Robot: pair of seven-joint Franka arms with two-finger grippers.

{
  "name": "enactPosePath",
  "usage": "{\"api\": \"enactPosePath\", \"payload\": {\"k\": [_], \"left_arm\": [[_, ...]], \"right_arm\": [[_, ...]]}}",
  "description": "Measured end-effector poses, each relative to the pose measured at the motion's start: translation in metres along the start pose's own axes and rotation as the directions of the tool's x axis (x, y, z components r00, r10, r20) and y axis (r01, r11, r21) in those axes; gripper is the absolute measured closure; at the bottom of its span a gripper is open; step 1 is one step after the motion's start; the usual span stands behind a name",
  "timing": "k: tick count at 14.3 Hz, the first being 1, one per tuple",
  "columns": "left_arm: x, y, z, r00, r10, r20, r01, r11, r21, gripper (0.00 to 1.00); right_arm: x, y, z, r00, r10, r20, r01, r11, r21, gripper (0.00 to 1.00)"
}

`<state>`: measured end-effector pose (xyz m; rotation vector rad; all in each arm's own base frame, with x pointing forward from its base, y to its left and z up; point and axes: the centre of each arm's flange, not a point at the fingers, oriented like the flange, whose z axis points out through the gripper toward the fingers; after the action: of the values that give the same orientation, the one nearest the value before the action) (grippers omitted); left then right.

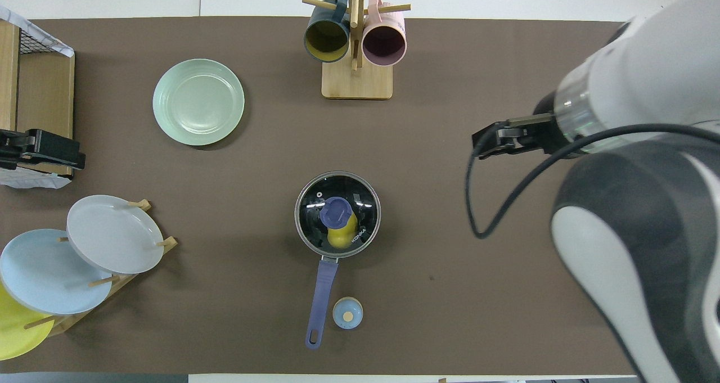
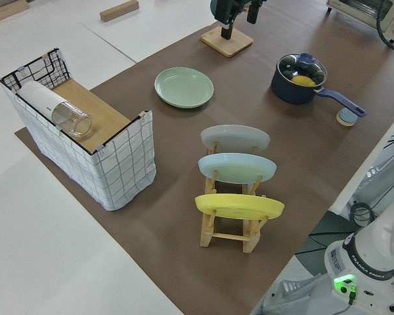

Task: Transfer potato from pot to plate
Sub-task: 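Reach the right gripper over the saucepan toward the glass lid knob, then close the right gripper on the glass lid knob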

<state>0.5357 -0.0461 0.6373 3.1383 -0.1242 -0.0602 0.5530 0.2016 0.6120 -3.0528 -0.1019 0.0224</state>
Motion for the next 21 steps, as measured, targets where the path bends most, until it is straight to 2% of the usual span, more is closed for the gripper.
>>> {"api": "enactPosePath", "payload": {"k": [4,7,10,12,15,21], "left_arm": [[0.0,0.0,0.0,1.0,0.0,0.0,0.0,1.0,0.0,0.0],[0.0,0.0,0.0,1.0,0.0,0.0,0.0,1.0,0.0,0.0],[0.0,0.0,0.0,1.0,0.0,0.0,0.0,1.0,0.0,0.0],[0.0,0.0,0.0,1.0,0.0,0.0,0.0,1.0,0.0,0.0],[0.0,0.0,0.0,1.0,0.0,0.0,0.0,1.0,0.0,0.0],[0.0,0.0,0.0,1.0,0.0,0.0,0.0,1.0,0.0,0.0]], "right_arm": [[-0.022,-0.143,0.047,0.999,0.017,-0.032,-0.019,0.999,-0.043,0.0],[-0.029,-0.206,0.087,0.998,0.02,-0.055,-0.021,0.999,-0.027,0.0],[-0.039,-0.229,0.131,0.999,-0.036,-0.031,0.034,0.997,-0.069,0.0],[-0.048,-0.238,0.153,0.997,-0.072,-0.043,0.067,0.992,-0.109,0.0],[-0.054,-0.245,0.181,0.993,-0.1,-0.062,0.094,0.99,-0.102,0.0],[-0.054,-0.242,0.224,0.984,-0.158,-0.083,0.144,0.977,-0.156,0.0]]}}
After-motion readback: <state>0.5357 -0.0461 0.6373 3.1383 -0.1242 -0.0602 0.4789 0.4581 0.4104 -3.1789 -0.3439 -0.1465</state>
